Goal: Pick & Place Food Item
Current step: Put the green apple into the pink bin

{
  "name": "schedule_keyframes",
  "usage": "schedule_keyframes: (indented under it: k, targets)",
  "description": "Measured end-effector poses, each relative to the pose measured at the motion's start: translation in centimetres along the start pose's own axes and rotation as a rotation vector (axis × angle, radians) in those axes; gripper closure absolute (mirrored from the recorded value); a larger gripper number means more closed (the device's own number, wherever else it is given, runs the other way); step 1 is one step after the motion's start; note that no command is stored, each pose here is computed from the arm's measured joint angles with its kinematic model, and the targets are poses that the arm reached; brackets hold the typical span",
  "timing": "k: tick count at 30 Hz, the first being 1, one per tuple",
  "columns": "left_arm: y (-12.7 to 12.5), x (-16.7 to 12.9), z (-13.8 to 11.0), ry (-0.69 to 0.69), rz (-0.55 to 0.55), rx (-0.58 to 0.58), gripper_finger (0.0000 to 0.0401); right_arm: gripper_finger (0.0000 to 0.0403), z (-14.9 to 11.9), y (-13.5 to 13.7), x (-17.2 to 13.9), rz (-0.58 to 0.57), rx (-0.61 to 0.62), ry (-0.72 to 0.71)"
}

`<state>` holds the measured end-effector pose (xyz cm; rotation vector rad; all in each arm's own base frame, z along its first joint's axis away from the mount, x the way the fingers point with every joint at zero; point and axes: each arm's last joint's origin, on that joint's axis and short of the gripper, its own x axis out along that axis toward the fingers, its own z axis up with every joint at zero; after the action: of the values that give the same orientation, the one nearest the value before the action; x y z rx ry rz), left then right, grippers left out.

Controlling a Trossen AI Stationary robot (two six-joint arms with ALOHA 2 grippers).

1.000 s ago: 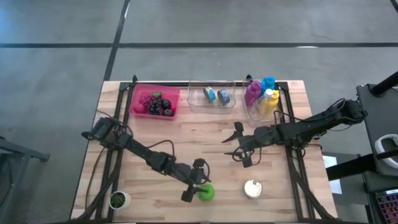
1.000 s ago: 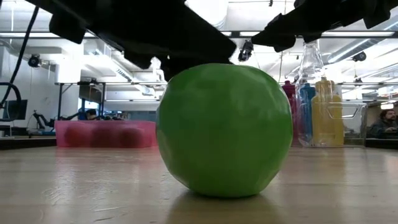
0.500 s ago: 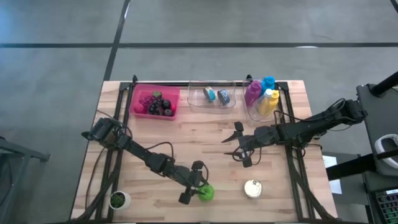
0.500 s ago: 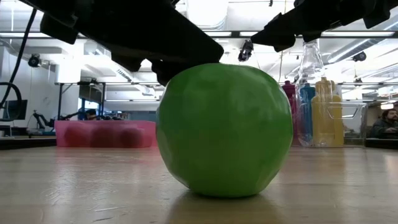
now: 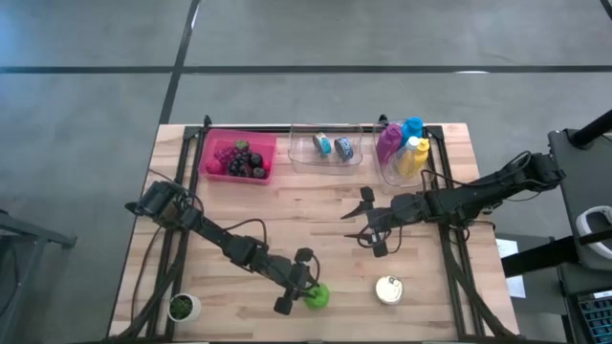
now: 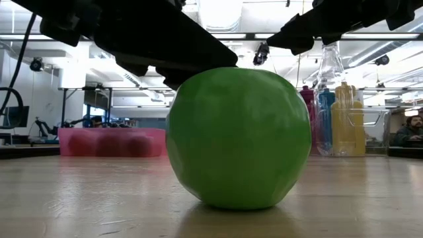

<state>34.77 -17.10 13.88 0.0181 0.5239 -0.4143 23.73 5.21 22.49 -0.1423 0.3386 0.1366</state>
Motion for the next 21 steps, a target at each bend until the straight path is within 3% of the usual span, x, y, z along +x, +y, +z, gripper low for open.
schedule_keyframes:
  k: [21]
  targets:
    - [0.02, 0.0, -0.16, 0.017, 0.002, 0.0, 0.0338, 0.0175, 0.0, 0.0, 0.0, 0.0, 0.0, 0.0]
